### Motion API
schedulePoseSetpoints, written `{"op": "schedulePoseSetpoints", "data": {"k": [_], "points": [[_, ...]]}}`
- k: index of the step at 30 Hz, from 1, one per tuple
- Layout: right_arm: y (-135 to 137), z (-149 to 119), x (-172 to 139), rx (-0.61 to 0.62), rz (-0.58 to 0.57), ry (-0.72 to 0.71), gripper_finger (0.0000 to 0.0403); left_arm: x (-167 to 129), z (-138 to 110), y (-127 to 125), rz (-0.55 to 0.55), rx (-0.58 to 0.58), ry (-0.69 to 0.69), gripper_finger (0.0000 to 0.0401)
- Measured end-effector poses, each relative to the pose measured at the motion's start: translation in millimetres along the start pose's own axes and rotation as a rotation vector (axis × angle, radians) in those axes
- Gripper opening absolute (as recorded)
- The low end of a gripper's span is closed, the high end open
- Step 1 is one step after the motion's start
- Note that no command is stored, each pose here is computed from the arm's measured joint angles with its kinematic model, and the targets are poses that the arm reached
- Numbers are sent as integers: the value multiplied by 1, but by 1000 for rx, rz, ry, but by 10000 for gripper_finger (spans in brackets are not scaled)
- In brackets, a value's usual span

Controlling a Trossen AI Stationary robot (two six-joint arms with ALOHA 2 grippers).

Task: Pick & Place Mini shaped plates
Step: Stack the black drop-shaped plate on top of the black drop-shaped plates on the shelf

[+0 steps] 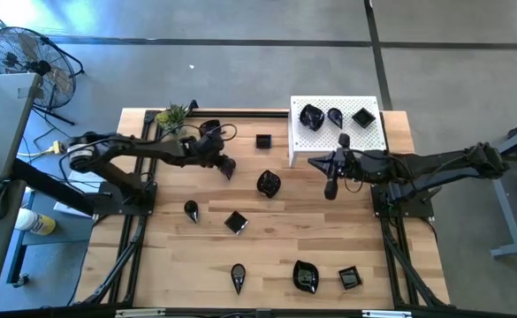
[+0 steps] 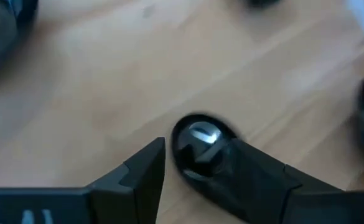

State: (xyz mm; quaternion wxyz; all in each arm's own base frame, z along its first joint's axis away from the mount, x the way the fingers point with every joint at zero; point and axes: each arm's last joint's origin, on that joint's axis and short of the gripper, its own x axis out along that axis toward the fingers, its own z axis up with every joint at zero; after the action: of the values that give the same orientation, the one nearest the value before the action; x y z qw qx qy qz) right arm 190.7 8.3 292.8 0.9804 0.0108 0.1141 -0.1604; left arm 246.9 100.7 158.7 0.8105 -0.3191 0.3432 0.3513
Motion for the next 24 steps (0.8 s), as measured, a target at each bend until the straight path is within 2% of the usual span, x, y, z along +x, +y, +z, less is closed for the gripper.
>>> {"op": "schedulePoseSetpoints", "data": {"k": [7, 11, 18, 20, 24], "points": [[4, 0, -1, -8, 18, -1, 0, 14, -7, 1, -13, 1, 72, 166], [4, 0, -1, -8, 18, 0, 0, 19, -10, 2, -19, 4, 106, 126], [4, 0, -1, -6, 18, 0, 0, 19, -10, 2, -28, 43, 109, 19], [4, 0, -1, 1, 18, 0, 0, 20, -10, 1, -30, 51, 102, 6], [4, 0, -1, 58, 18, 1, 0, 14, -6, 0, -13, 31, 49, 7]]}}
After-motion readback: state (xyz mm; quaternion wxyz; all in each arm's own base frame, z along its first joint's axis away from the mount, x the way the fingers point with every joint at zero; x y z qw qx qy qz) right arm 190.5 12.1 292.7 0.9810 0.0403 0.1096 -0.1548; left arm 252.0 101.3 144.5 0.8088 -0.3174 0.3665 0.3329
